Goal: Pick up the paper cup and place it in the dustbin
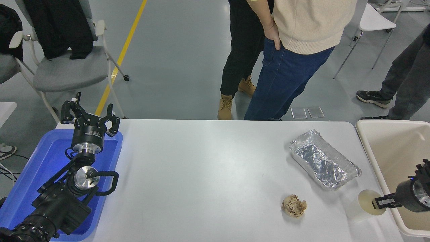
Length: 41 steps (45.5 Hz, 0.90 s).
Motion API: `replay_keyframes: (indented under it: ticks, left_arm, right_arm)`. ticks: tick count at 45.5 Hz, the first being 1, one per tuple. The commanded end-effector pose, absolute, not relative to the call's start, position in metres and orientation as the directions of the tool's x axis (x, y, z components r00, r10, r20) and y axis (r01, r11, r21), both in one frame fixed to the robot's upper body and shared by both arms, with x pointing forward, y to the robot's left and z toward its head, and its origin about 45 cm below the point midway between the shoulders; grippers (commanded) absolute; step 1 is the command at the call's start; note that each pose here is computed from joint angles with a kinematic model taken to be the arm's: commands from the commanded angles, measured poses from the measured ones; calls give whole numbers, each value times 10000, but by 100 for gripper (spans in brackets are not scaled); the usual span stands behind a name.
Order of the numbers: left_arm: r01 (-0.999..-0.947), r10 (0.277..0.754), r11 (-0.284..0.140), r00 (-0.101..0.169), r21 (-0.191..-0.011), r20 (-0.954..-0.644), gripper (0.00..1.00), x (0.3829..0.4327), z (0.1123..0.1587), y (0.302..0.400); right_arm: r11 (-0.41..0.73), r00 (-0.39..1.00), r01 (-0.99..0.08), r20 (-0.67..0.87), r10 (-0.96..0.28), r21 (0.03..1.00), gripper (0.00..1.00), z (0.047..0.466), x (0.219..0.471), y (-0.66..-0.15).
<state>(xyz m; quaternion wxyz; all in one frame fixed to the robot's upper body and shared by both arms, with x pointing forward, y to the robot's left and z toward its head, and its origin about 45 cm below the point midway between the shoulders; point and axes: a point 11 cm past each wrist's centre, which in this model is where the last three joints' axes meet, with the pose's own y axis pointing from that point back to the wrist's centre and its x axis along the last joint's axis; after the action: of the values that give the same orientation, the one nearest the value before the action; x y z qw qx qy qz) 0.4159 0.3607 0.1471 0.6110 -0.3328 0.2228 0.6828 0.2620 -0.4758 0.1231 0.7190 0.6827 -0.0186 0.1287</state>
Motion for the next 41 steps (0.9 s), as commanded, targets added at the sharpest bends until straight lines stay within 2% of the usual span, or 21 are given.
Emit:
replay_keyframes:
  ticks: [1,14,20,29,41]
  left_arm:
    - [-9827,6863,-1536,-308,-1035,-7267,99,4164,1476,3606]
    - [-9836,6887,-1482,-278,-1032,-7245,99,4165,1474,3594]
    - [-9840,6894,-1455,-261,-1031,-7240,99,4169,1478,3588]
    - [-9840,6894,-1455,-260,-1031,-7239,99,4169,1478,3588]
    - [-9840,6894,-1455,-260,-1031,-7239,99,4169,1478,3588]
  right_arm:
    - [141,9641,-2263,2219,1457,9740,0,1352,2648,-4735]
    - [-470,9605,-2404,2446,1330,9695,0,2156,2774,-4539]
    - [-91,9549,-2355,2331,1838,9718,0,2709,2811,-4491]
    - [773,9588,-2393,2230,1761,9679,0,3482,2860,-4506]
    - [1028,9560,-2490,2274,1856,9630,0,3694,2906,-4452]
